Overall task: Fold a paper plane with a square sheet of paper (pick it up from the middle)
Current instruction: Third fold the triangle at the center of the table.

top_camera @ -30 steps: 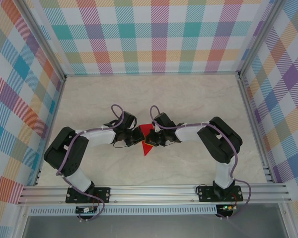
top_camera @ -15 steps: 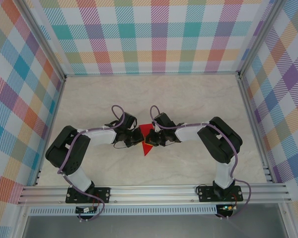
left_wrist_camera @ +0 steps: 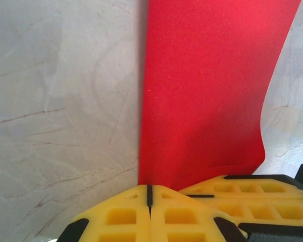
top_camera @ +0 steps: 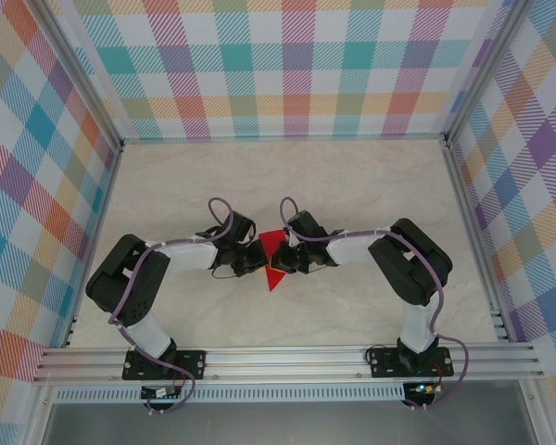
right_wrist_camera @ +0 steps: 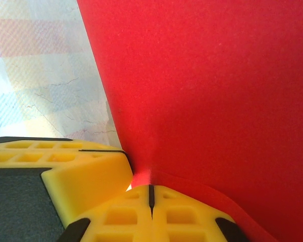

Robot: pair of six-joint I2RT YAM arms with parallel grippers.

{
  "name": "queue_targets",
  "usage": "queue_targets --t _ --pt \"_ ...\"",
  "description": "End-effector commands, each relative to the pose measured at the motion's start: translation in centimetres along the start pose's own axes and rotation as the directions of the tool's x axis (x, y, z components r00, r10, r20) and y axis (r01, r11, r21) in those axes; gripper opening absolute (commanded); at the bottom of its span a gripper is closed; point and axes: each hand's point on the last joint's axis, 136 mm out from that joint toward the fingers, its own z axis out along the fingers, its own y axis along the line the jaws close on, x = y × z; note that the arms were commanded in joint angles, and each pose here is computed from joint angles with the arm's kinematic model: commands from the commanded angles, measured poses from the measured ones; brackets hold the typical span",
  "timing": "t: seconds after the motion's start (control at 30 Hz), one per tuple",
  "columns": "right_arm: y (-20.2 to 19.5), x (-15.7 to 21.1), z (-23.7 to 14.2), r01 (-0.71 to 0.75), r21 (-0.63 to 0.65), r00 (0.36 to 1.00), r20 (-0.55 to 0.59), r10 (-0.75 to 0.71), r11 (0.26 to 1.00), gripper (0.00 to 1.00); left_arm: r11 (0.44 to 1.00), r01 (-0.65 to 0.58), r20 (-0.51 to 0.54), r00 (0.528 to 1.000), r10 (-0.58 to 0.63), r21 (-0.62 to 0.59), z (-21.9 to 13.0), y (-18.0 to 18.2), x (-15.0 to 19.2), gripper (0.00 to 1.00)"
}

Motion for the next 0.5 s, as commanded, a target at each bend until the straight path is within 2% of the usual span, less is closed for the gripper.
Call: queue_targets --t 0.0,0.2,0.47 --pt "0.4 0.1 -0.9 0.009 0.011 1.0 0.001 -0.009 1.0 0.0 0.995 0.001 -0.031 1.0 -0.004 -0.104 0.5 2.4 1.2 0.0" --pt "1.8 -0.1 -2.1 0.037 -0.014 0.999 0.013 -0.037 0.999 0.0 0.991 0.002 -0.037 0.999 -0.007 -0.133 0.6 3.2 1.5 0.0" --pt "0.0 0.0 -1.6 0.006 0.058 1.0 0.01 -0.007 0.998 0.0 0.991 -0.005 -0.038 0.999 0.0 -0.133 0.5 3.1 1.4 0.0"
